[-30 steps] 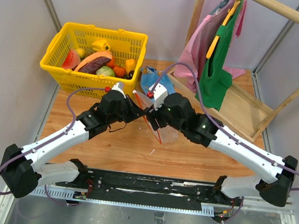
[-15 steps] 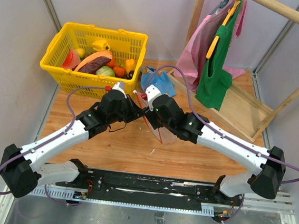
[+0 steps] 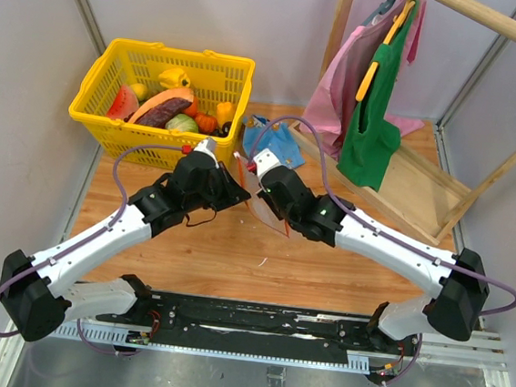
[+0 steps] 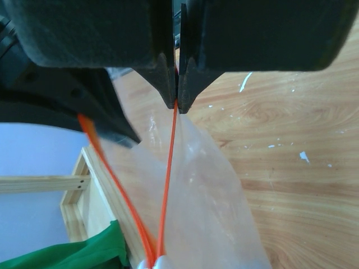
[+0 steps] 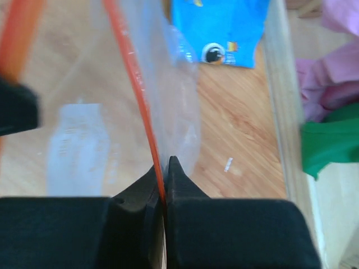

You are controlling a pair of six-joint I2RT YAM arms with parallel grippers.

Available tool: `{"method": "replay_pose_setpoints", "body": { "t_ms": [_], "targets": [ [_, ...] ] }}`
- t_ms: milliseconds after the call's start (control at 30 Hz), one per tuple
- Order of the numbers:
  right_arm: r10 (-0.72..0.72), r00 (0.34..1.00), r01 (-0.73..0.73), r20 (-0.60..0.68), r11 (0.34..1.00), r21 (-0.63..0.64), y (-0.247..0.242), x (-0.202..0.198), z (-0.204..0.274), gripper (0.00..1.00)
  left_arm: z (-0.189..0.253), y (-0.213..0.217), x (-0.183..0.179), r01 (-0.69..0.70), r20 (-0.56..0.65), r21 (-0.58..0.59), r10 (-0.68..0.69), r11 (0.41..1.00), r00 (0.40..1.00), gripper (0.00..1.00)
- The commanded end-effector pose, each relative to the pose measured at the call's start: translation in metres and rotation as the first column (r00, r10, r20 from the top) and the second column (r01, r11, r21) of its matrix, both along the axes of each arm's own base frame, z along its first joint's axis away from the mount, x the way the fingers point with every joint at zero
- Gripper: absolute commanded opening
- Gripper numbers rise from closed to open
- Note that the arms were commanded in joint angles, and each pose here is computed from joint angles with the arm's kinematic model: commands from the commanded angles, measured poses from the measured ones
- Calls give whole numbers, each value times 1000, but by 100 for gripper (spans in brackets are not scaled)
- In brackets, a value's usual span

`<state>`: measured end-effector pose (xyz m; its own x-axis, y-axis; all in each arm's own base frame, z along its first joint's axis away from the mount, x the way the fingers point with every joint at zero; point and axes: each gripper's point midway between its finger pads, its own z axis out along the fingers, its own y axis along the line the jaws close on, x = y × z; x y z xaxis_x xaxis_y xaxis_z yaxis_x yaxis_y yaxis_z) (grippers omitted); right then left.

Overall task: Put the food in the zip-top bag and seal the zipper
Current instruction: Open the zipper of the food storage bag.

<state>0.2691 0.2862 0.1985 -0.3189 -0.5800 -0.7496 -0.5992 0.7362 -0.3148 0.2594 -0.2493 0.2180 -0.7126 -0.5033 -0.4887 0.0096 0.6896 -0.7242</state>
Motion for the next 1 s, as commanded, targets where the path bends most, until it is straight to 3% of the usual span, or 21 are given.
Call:
{"method": "replay_pose_setpoints", "body": {
  "t_ms": [0, 267, 433, 667, 967],
  "targets": [
    [-149, 984, 154, 93, 987, -44, -47, 23, 22, 1, 5, 6, -3, 16, 9, 69, -17, 997, 1000, 0],
    [-300, 944, 309, 136, 950, -45, -105, 39, 42, 1, -11, 20, -6, 38, -33, 217, -32, 975, 999, 0],
    [-281, 955, 284, 95, 959, -21, -99, 35, 36, 1, -16, 22, -2, 43, -38, 264, -34, 964, 999, 0],
    [-256, 967, 256, -6, 966, -14, -84, 30, 7, 1, -31, 11, 3, 65, -37, 241, -57, 968, 998, 0],
    [-227, 974, 227, -2, 974, 1, -85, 24, 21, 21, -33, 20, 5, 35, -38, 275, -26, 961, 999, 0]
  ]
}}
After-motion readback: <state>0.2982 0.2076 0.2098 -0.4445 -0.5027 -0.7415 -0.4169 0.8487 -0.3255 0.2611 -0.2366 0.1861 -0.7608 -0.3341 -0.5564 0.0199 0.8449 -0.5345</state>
